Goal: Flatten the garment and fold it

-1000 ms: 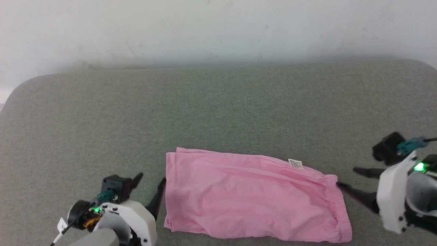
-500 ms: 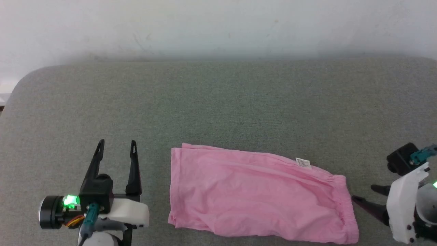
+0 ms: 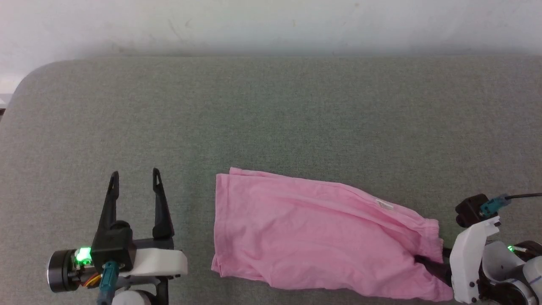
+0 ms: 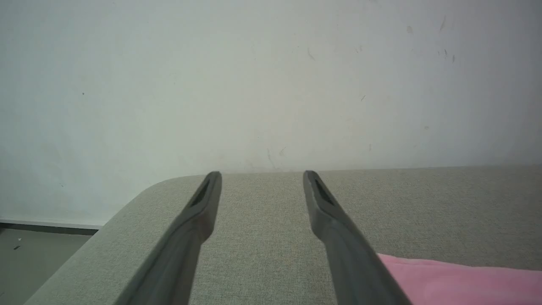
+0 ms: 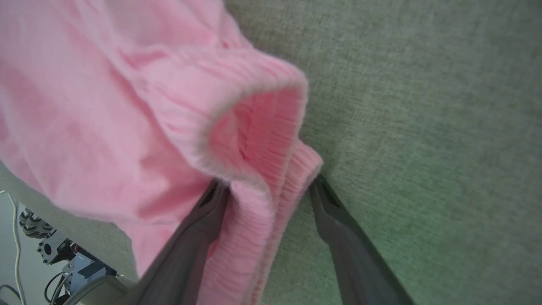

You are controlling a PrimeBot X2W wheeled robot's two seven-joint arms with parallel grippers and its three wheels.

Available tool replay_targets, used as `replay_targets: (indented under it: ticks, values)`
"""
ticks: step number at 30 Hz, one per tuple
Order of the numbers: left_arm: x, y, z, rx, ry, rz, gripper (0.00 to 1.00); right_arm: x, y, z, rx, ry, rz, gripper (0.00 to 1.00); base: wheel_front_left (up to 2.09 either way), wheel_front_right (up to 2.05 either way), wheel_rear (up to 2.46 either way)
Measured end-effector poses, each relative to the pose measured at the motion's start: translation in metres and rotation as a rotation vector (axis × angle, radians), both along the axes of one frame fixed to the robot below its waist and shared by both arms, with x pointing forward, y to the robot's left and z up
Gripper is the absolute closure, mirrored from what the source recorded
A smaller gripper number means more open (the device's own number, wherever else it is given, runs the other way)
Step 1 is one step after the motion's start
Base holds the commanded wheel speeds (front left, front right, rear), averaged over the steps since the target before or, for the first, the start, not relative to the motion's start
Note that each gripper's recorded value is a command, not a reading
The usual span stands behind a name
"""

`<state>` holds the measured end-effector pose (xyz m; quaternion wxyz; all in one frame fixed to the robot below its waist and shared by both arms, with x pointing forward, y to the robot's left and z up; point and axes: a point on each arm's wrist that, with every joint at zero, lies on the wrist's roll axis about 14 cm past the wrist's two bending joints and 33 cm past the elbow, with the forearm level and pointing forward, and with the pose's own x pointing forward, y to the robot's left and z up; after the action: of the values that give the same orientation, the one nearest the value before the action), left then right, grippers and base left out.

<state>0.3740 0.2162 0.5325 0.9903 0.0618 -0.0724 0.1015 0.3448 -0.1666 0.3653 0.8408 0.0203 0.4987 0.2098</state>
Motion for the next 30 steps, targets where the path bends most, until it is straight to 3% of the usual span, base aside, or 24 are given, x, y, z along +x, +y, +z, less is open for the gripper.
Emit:
replay_targets:
  ticks: [2, 3, 4, 5, 13, 19, 24, 30]
  values:
    - [0.002, 0.002, -0.001, -0.007, -0.001, 0.006, 0.00, 0.002, 0.003, -0.003, 0.002, 0.002, 0.002, 0.00, 0.00, 0.00, 0.00]
    - [0.002, 0.002, -0.001, -0.005, -0.003, 0.007, 0.00, 0.002, 0.003, -0.004, 0.003, 0.001, 0.000, 0.12, 0.00, 0.00, 0.00]
    - [0.003, 0.002, -0.002, -0.003, -0.002, 0.003, 0.00, 0.003, 0.003, -0.003, 0.004, -0.006, 0.000, 0.71, 0.00, 0.00, 0.00]
    - [0.004, 0.002, -0.001, -0.001, -0.004, 0.000, 0.00, 0.004, 0.004, -0.002, 0.004, -0.016, 0.001, 1.00, 0.00, 0.00, 0.00]
    - [0.001, 0.004, 0.002, 0.040, -0.016, -0.004, 0.00, 0.028, -0.013, 0.034, 0.012, -0.176, -0.031, 1.00, 0.00, 0.00, 0.00]
    - [-0.003, 0.003, 0.006, 0.059, -0.027, -0.006, 0.00, 0.049, -0.089, 0.077, -0.106, -0.275, -0.149, 1.00, 0.00, 0.00, 0.00]
    - [-0.004, 0.000, 0.007, 0.066, -0.029, -0.020, 0.00, 0.038, -0.139, 0.078, -0.193, -0.220, -0.239, 1.00, 0.00, 0.00, 0.00]
    - [-0.005, -0.001, 0.008, 0.071, -0.032, -0.032, 0.00, 0.027, -0.109, 0.076, -0.155, -0.198, -0.145, 1.00, 0.00, 0.00, 0.00]
